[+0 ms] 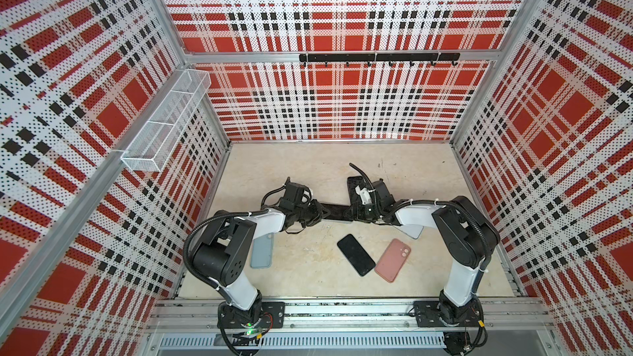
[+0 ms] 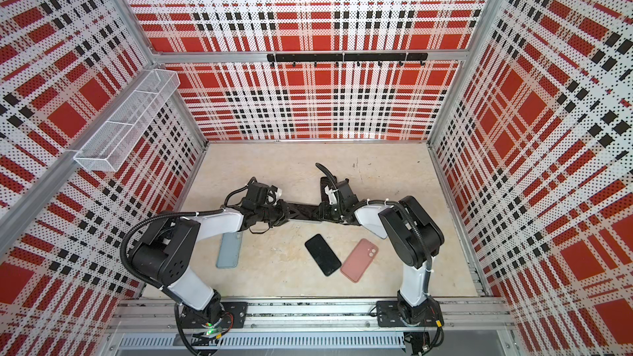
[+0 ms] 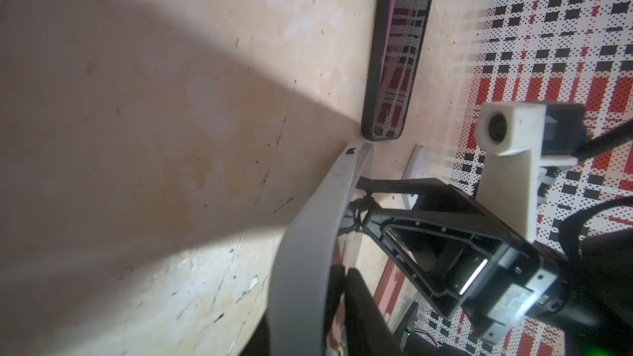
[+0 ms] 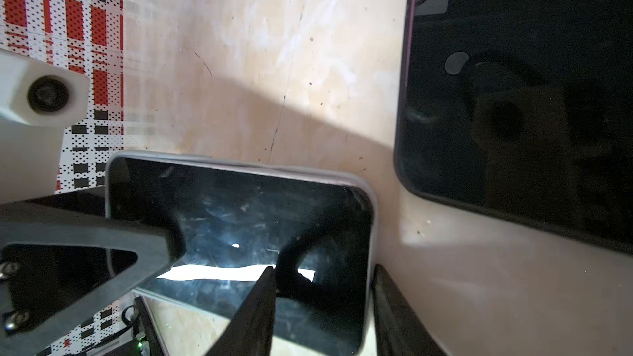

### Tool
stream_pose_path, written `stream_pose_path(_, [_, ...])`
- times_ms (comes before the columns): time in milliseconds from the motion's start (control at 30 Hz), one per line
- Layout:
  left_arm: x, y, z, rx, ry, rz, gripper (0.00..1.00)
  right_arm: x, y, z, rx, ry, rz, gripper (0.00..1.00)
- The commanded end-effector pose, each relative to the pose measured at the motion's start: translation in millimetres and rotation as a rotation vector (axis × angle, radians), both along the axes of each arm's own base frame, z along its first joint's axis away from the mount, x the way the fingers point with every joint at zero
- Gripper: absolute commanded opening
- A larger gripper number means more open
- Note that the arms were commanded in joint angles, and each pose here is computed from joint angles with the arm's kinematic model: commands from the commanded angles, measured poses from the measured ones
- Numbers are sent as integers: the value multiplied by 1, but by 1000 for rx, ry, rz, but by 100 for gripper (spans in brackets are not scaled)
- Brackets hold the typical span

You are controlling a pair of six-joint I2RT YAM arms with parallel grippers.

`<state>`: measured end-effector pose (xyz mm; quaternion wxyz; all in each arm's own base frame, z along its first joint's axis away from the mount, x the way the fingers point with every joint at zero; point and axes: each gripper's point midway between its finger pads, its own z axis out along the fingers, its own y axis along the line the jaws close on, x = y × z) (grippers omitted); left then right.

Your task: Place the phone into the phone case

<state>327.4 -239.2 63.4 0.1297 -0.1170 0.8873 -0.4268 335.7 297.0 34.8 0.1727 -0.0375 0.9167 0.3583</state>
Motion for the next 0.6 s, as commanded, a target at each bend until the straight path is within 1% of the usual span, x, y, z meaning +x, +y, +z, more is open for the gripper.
stream_pose_path(0, [7,-24,27,-96,-91,-50,22,-24,6,-27,-20,87,56,41])
stream_pose_path(133, [8,-26,30,-105,-102,-50,18,-24,6,-26,-18,88,54,41])
stream_pose_path(233, [8,-27,30,-109,-102,-50,10,-22,6,-21,-17,75,51,42])
stream_pose_path(400, [5,-24,33,-115,-105,-47,0,-16,0,-5,-31,26,29,49])
stream_pose_path(567, [4,-20,44,-141,-120,-51,0,-5,-21,35,-12,-71,-27,57])
